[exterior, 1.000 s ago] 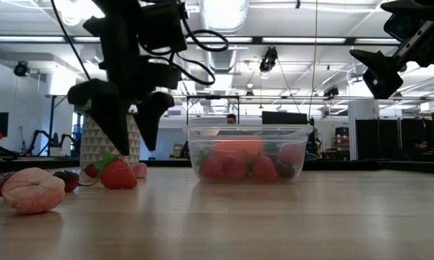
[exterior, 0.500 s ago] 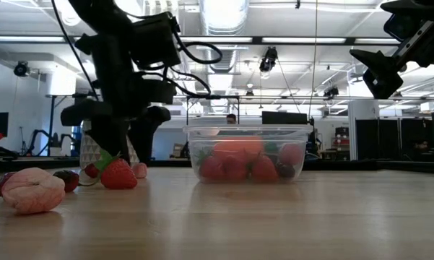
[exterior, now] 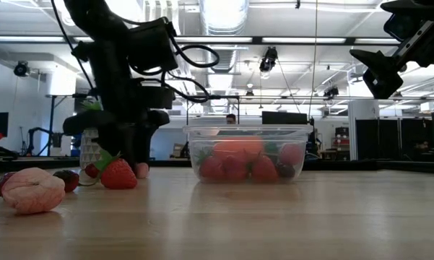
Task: Pick and placing Produce into tupperware
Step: Put the top small peach into the transparent container
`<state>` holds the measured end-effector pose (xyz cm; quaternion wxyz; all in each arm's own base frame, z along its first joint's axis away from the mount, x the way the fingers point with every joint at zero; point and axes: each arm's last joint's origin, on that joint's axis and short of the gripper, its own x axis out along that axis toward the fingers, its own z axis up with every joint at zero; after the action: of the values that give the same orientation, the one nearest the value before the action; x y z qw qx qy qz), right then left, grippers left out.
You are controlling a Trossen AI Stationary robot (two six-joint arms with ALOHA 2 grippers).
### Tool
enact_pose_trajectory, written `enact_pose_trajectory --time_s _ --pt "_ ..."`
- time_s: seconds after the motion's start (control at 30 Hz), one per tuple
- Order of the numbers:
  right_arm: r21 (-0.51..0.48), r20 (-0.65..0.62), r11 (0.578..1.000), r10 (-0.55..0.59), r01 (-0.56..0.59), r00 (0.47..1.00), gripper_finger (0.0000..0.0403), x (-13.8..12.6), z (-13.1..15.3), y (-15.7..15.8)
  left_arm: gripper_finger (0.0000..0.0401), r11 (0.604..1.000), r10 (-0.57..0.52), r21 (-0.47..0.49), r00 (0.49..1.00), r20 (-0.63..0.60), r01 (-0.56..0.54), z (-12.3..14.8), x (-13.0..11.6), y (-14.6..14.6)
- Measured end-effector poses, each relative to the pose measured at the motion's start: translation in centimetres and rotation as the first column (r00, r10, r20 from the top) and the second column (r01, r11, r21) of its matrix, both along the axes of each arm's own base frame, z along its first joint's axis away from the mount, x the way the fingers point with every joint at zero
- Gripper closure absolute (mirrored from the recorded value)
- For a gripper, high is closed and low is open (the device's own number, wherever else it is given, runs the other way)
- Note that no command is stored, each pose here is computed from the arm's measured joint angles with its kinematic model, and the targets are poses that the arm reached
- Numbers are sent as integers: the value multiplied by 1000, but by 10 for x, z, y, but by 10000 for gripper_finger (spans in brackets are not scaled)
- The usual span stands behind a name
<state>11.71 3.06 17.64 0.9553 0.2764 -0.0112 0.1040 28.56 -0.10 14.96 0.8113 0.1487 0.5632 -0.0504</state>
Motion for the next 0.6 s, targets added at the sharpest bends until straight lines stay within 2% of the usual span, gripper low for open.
enact_pose_trajectory --time_s 0.17,0.27,0.4,0.5,0.6 --pt "0 0 1000 0 0 1000 92 0 0 0 308 1000 7 14 999 34 -7 9 7 0" --pt "0 0 1000 0 0 1000 94 0 0 0 318 999 18 46 998 57 -21 29 11 1" --pt "0 0 1000 0 0 1000 96 0 0 0 318 997 26 62 979 203 -39 75 15 2" --pt "0 0 1000 0 0 1000 94 0 0 0 313 998 25 52 932 361 -46 107 24 2" --pt "0 0 1000 0 0 1000 91 0 0 0 305 1000 10 18 902 432 -20 117 37 1"
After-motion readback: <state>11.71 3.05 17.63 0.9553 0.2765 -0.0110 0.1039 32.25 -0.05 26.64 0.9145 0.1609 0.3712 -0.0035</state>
